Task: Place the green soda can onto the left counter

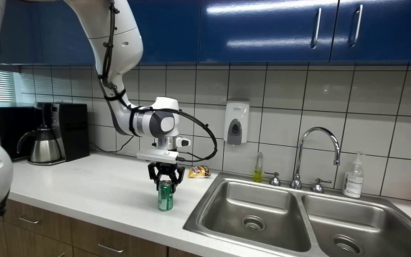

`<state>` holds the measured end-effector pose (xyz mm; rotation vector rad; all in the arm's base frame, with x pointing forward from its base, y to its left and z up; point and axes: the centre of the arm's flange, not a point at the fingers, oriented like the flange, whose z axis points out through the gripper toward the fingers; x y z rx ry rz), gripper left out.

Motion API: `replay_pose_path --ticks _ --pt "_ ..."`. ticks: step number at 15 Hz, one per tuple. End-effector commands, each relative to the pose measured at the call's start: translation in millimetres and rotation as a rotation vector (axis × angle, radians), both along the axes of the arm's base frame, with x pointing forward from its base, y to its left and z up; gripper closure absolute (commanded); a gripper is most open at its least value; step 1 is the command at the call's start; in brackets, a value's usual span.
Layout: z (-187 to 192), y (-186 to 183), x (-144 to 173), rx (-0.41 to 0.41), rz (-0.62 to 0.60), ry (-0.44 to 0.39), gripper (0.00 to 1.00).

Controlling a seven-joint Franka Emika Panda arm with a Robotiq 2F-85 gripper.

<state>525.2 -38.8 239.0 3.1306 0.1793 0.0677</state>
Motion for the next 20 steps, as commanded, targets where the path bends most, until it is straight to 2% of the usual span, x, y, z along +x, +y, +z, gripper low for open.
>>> replay_pose_path --ticks 1,2,4,7,20 --pt "-12 -1 -3 -0.028 -0.008 -0.006 0.11" --pt "-15 -1 -4 -0.031 -0.006 -0.001 0.04" --pt "-18 -2 -6 -0.035 -0.004 0.008 0.00" --pt "-12 -2 -9 -0.034 0.001 0.013 0.00" --pt "59 -9 -21 -0.035 0.006 -0.048 0.00"
